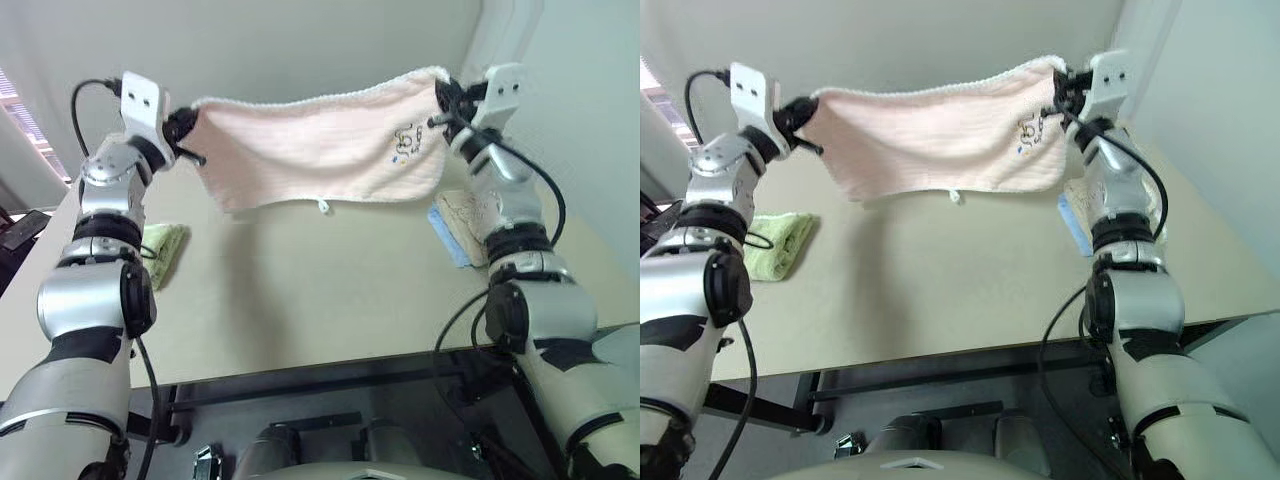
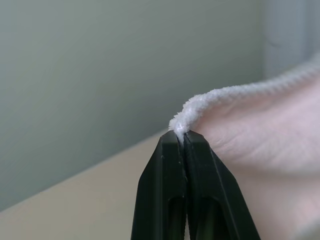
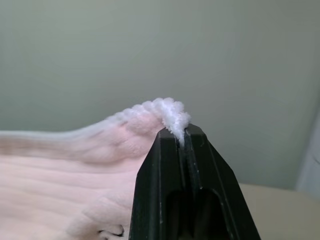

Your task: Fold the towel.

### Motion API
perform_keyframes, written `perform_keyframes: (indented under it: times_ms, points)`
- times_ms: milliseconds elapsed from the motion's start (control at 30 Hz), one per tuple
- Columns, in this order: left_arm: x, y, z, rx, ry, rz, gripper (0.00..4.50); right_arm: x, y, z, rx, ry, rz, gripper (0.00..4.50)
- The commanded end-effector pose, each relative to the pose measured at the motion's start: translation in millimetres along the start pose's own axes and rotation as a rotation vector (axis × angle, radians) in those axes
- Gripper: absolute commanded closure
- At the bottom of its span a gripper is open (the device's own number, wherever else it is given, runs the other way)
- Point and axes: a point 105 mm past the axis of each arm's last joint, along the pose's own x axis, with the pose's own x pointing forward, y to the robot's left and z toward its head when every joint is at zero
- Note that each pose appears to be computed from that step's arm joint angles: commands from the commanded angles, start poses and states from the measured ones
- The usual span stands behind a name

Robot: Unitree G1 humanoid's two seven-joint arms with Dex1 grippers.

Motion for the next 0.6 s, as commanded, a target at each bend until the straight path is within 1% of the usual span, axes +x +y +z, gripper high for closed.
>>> perform_keyframes:
  times_ms: [33, 133, 233, 300, 400, 600]
  points:
    - [-25.2, 5.1, 4.6, 0.048, -0.055, -0.097, 4.47, -20.9, 1.0, 22.0, -0.005, -0.112, 0.061, 4.5]
    - [-48.6, 2.3, -8.4, 0.051, -0.041, -0.177, 4.47, -49.3, 11.6, 18.7, 0.004, -0.102, 0.142, 4.5]
    - [-71.3, 6.9, -7.3, 0.023, -0.061, -0.197, 4.47, -78.4, 19.3, 14.4, 0.024, -0.069, 0.204, 4.5]
    - [-88.4, 3.7, -9.1, 0.007, -0.043, -0.232, 4.47, -94.7, 19.4, 7.4, 0.021, -0.037, 0.211, 4.5]
    - [-106.7, -9.2, -14.0, -0.003, 0.005, -0.288, 4.47, -109.7, 26.0, -3.2, 0.013, 0.036, 0.249, 4.5]
    - [-137.2, -32.7, -23.9, -0.026, 0.104, -0.351, 4.47, -135.0, 41.6, -12.5, 0.028, 0.089, 0.34, 4.5]
